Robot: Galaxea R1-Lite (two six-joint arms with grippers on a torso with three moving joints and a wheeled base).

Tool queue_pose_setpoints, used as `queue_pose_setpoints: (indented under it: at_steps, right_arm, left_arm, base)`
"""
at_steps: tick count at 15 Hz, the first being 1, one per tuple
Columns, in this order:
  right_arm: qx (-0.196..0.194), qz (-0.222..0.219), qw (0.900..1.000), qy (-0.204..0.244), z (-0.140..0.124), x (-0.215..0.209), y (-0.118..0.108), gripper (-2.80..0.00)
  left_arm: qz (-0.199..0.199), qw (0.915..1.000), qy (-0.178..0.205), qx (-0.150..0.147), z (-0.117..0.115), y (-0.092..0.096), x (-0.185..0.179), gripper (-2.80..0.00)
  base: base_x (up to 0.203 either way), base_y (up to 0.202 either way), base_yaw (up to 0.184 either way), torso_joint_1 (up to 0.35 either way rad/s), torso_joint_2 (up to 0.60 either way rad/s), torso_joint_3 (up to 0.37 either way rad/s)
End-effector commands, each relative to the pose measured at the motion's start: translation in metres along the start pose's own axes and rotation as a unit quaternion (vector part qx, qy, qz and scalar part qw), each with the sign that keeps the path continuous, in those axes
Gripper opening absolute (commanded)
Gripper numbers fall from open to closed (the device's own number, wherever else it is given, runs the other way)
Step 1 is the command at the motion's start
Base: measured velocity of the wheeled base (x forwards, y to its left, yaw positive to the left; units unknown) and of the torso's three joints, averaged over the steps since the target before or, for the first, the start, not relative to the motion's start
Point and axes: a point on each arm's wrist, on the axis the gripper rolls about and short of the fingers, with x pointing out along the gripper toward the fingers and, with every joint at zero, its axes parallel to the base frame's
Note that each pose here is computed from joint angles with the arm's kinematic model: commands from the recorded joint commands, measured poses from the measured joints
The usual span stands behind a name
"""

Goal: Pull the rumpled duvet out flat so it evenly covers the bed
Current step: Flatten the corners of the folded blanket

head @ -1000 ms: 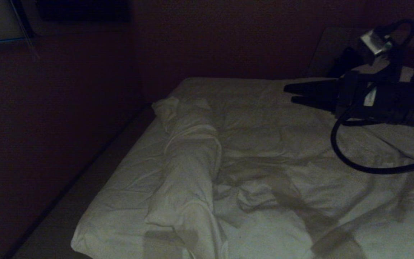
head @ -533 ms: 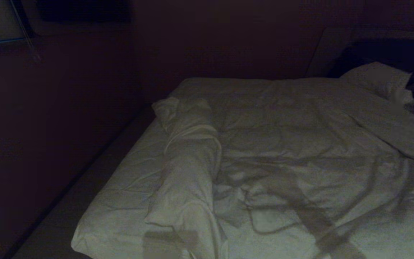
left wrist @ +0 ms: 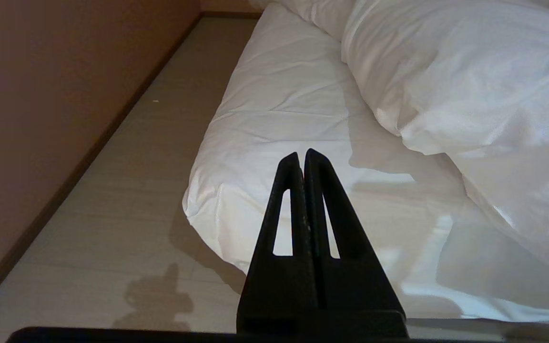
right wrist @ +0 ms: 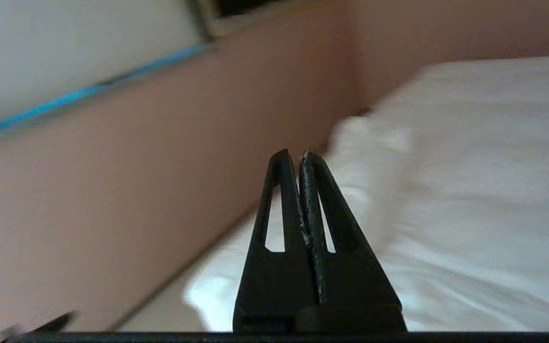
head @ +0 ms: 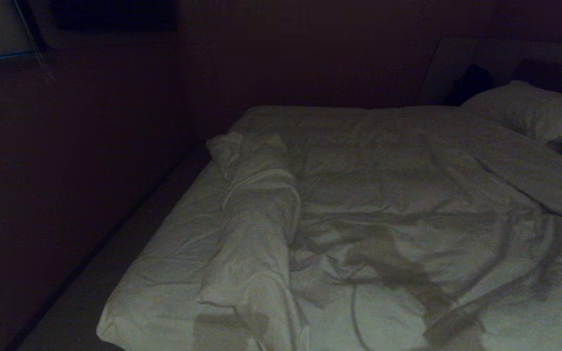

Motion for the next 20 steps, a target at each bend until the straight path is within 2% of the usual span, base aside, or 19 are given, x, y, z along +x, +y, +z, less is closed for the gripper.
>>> queue_pose_setpoints:
  at_steps: [1, 3, 6, 9, 13, 20]
  right_arm:
    - [-0.024, -0.23, 0.973, -0.022, -0.003, -0.015, -0.006, -2.8]
    - [-0.027, -0.281, 0.959, -0.029, -0.002, -0.036, 0.001, -2.8]
    - [-0.054, -0.36, 0.93, -0.049, 0.0, -0.079, 0.016, -2.8]
    - [-0.098, -0.44, 0.89, -0.074, -0.007, -0.12, 0.028, -2.8]
    - [-0.141, -0.539, 0.826, -0.084, -0.029, -0.157, 0.035, -2.8]
    - [-0.156, -0.612, 0.772, -0.071, -0.104, -0.193, 0.037, -2.8]
  left_arm:
    - [0.0, 1.0, 0.0, 0.0, 0.0, 0.0, 0.0, -2.8]
    - [0.0, 1.0, 0.0, 0.0, 0.0, 0.0, 0.0, -2.8]
    - [0.0, 1.0, 0.0, 0.0, 0.0, 0.0, 0.0, -2.8]
    - [0.0, 1.0, 0.0, 0.0, 0.0, 0.0, 0.0, -2.8]
    - [0.0, 1.0, 0.0, 0.0, 0.0, 0.0, 0.0, -2.8]
    - [0.0, 1.0, 0.0, 0.0, 0.0, 0.0, 0.0, -2.8]
  base:
    - [0.0, 0.0, 0.0, 0.0, 0.0, 0.0]
    - [0.0, 0.0, 0.0, 0.0, 0.0, 0.0]
    - [0.0, 0.0, 0.0, 0.0, 0.0, 0.0]
    - [0.0, 0.0, 0.0, 0.0, 0.0, 0.0]
    - [0.0, 0.0, 0.0, 0.0, 0.0, 0.0]
    - [0.0, 0.0, 0.0, 0.0, 0.0, 0.0]
